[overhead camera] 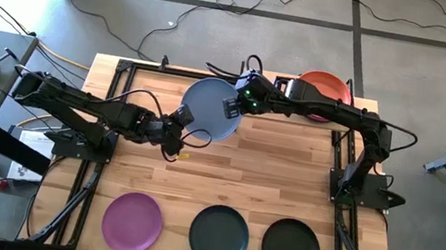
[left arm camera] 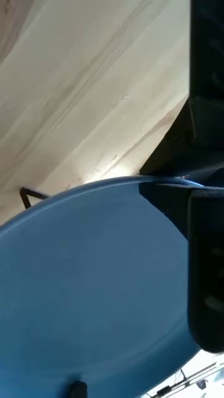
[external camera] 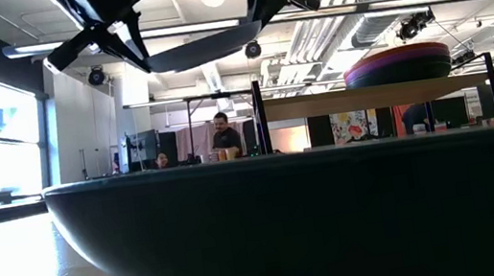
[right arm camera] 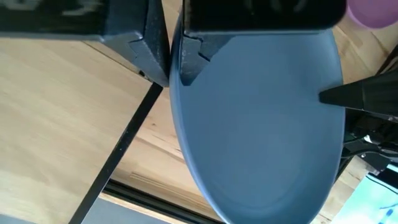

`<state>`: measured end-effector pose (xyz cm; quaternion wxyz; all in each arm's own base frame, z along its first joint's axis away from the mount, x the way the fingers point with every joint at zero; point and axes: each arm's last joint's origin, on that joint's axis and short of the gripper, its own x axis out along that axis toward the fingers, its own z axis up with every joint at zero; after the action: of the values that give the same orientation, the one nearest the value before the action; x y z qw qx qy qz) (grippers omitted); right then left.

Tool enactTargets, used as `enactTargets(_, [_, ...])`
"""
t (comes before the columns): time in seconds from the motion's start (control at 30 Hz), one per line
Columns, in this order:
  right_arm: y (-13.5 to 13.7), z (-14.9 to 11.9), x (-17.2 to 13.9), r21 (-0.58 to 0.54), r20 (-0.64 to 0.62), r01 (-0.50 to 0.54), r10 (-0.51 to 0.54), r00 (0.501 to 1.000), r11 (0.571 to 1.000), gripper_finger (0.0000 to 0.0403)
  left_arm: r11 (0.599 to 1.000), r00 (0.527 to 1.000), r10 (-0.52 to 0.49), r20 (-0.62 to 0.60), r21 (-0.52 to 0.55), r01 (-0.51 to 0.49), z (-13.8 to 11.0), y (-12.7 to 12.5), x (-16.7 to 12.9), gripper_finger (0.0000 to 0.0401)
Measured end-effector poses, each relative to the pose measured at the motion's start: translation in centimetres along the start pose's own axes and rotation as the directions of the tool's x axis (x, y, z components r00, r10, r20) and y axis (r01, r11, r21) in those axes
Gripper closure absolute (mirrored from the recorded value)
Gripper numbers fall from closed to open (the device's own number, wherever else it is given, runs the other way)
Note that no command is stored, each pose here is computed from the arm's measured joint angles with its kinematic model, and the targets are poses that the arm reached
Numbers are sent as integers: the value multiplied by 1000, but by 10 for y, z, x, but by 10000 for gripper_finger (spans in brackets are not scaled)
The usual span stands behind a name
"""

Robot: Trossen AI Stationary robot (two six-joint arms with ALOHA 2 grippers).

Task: Place and stack plates onto a shelf
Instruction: Put the blue plate on the shelf

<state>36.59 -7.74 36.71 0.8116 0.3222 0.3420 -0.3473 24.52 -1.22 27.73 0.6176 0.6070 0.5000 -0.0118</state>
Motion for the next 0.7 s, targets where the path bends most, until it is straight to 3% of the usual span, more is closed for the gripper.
enactTargets(0.33, [0,0,0,28,-6,1,-1,1000,1000,402,995,1000,-9,11,-99,10,1,0,2,378])
enactTargets(0.7, [-1,-1,0,71,-16,6,-5,1000,997,403,947,998,-15,62,-320,34,5,1,3,318])
